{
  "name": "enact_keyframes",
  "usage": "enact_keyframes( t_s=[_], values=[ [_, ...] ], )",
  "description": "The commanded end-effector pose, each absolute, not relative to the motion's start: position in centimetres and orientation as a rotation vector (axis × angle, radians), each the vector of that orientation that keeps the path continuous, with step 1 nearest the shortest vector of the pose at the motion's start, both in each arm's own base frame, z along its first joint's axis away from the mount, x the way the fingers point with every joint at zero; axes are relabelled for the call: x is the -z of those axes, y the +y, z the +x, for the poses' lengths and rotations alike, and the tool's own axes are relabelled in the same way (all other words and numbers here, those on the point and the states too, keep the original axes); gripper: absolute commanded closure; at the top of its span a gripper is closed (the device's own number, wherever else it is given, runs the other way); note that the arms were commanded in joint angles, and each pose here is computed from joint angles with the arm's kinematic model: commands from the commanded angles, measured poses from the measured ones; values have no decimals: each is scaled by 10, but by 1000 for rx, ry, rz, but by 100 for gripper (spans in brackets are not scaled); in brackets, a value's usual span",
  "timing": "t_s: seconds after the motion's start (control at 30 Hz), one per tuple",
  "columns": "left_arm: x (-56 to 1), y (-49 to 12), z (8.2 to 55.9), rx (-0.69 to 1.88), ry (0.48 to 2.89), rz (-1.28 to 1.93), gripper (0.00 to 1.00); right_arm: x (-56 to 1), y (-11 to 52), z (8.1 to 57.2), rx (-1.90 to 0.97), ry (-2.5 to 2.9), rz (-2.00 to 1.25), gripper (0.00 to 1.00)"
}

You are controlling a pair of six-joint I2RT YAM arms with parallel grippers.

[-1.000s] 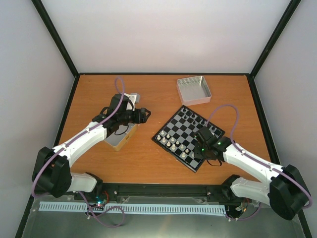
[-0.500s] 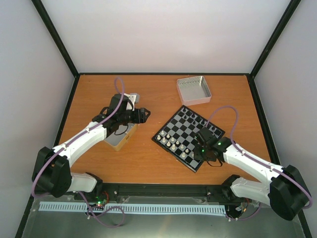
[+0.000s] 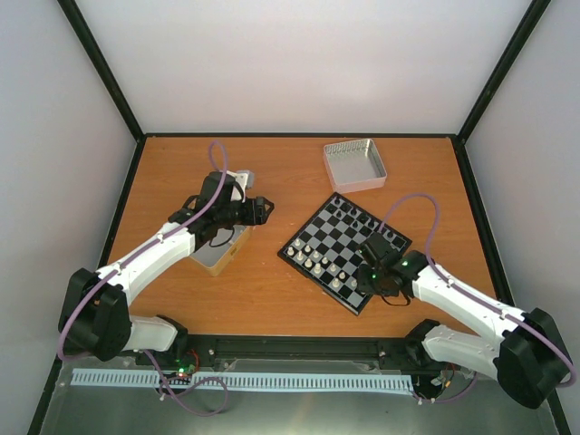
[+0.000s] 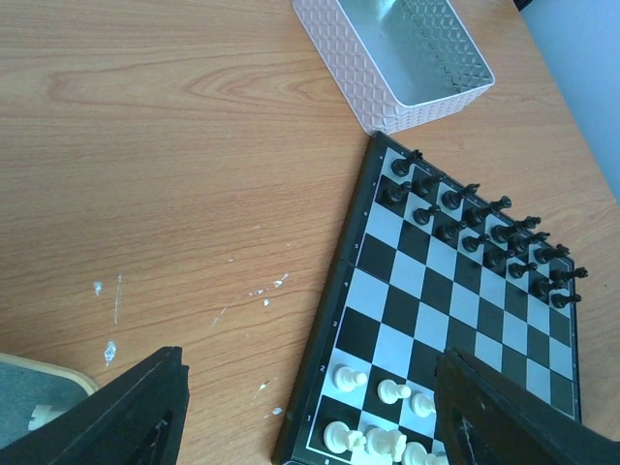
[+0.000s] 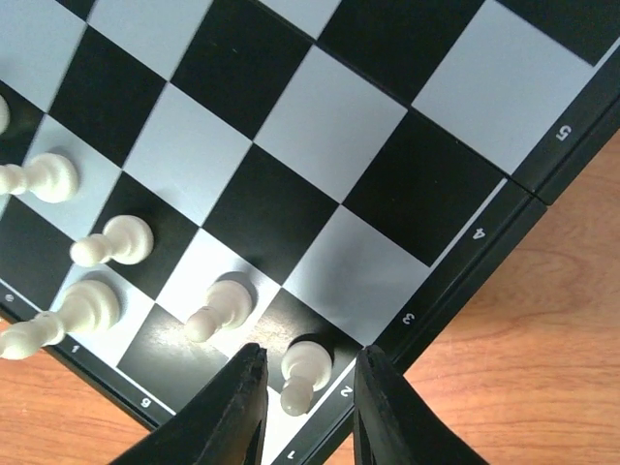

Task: Set up the chess pieces on the board
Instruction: Place the chess piece on the chessboard, then move the storage box to the center of the board.

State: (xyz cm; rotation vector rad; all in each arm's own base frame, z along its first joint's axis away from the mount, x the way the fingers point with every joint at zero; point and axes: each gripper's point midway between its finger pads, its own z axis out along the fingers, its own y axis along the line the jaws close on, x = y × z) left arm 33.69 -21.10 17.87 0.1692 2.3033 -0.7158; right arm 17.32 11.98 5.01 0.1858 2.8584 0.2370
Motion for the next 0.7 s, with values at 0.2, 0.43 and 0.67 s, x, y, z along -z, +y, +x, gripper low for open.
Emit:
enact_keyframes(
  t_s=[0.2,0.43,0.67],
  values=[
    [-174,-171,343,520,2373,-47,29,-88,112,191,-198,2724,237,70],
    [-147,-104,308,243,2469,-306,32,-115,100,203,-212,2563,304,68],
    [-116,-77,277,196,2538,-450,35,-108,110,208,-223,2589,256,68]
  ],
)
